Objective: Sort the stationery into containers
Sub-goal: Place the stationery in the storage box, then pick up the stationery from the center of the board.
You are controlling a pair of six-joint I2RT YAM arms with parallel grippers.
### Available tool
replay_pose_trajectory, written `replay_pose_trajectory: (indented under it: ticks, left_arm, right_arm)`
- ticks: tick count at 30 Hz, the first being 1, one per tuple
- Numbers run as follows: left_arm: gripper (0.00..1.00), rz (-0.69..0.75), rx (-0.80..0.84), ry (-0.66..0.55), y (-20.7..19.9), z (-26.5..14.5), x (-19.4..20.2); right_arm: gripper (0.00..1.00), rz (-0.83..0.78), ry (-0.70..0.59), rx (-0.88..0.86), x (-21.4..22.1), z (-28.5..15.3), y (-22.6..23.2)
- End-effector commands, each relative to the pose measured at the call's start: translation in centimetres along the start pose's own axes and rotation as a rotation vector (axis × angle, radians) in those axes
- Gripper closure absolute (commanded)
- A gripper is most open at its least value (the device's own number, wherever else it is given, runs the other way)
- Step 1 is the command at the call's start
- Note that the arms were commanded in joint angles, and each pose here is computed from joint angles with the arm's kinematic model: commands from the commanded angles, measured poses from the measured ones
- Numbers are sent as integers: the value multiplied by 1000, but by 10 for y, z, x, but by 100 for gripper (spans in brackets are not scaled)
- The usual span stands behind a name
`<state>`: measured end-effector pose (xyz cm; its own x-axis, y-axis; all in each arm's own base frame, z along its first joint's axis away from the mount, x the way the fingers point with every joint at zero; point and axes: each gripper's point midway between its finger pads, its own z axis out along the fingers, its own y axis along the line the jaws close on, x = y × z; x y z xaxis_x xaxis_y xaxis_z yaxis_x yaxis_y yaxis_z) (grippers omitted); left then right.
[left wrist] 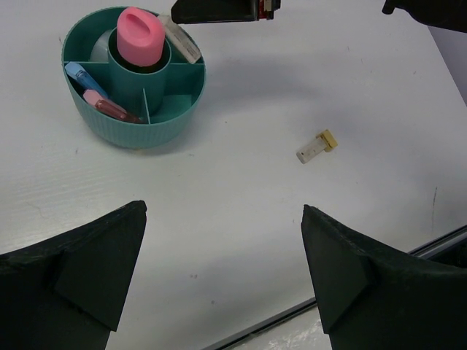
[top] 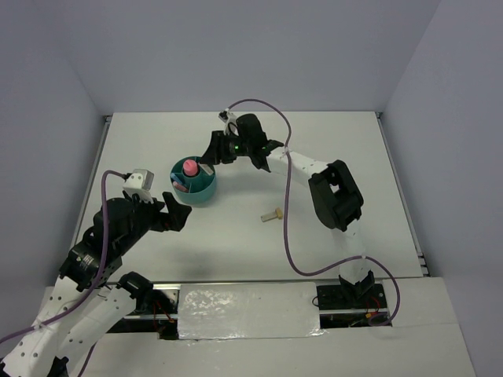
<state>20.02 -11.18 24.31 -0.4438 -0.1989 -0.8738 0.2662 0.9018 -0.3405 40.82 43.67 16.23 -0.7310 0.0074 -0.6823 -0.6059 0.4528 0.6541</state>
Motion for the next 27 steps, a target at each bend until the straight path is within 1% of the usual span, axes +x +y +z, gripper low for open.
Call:
replay_pose_trajectory:
  ticks: [1,6,10,11,12,13,14,15,17,18,19,20,22,23,25,26,27]
  left_arm:
    - [1,23,37,-47,-7,-3,-11]
    - [1,26,41,-47,-8,-3,-11]
    - [1,27,40,-44,-8,-2,-10]
    - [1,27,39,-44,-8,-2,-11]
    - [1,26,38,-43,-8,-2,-10]
    - [1,24,35,-46,-7,-3,-11]
    - [1,24,32,-45,-7,-3,-10]
    - [1,24,31,-46,-6,-3,-11]
    - [1,21,26,-46,-6,-3,-11]
    - [1,22,25,-47,-5,-2,-11]
    - [1,19,24,-49,-5,-3,-11]
    - [1,19,21,-50,-5,-3,-11]
    - [1,18,17,-48,-4,-2,-11]
    - [1,18,18,-45,-4,-1,-10]
    - [1,18,15,-42,-4,-1,-10]
    - [1,17,14,-40,-4,0,-10]
    - [1,19,13,-38,-4,0,-9]
  right_arm:
    - [47,-18,-16,-13,-10,6,1]
    - [46,-16,-20,-19,-12,6,3]
    - [43,-25,-28,-13,-17,2,5]
    - [42,-34,-43,-19,-22,-3,10]
    - [42,-31,-41,-14,-18,-6,9]
    - [41,-56,-79,-26,-31,-17,22]
    - [41,-49,-83,3,-25,-23,17]
    - [40,-57,-104,27,-29,-29,18]
    - [37,-53,-126,142,-33,-53,15]
    - [36,-39,-180,283,-41,-65,-4]
    - [36,25,-149,403,-25,-78,-20]
    - [33,61,-170,497,-20,-99,-28]
    - [31,104,-201,683,-6,-129,-53]
    - [31,105,-167,741,17,-141,-66]
    - [33,81,-153,792,30,-165,-68]
    - [34,77,-103,823,55,-173,-78]
    - [36,50,-95,820,59,-183,-74]
